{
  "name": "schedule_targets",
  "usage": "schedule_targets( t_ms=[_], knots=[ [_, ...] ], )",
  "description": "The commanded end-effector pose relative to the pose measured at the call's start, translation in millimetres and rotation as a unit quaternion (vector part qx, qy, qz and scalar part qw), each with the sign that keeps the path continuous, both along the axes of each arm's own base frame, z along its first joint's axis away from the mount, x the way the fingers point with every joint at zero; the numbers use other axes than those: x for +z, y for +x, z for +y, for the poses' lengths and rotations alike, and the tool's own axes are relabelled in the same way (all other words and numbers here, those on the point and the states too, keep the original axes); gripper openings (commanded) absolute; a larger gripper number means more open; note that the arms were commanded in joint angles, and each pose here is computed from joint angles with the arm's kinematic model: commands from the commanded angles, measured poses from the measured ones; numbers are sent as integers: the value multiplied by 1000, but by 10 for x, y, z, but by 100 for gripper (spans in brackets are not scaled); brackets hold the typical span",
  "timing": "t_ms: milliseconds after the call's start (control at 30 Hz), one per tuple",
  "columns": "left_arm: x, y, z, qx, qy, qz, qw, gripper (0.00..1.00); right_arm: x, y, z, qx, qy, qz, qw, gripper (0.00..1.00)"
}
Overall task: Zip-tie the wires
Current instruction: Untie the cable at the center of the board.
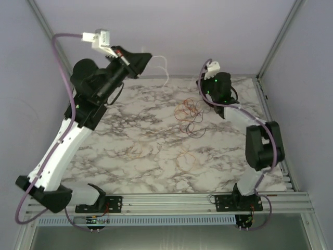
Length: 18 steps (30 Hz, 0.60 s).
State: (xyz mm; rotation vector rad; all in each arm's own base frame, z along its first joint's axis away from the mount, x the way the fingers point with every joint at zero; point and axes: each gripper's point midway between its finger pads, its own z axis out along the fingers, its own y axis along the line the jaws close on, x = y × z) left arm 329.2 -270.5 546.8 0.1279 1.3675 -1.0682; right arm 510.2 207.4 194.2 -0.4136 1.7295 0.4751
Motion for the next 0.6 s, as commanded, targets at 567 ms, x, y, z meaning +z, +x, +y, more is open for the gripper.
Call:
schedule_targets(
  t_ms=[567],
  knots=[
    [-2228,-312,998,87,195,186,959,0,1495,-1313,-998,-190,-65,70,977,0]
  ],
)
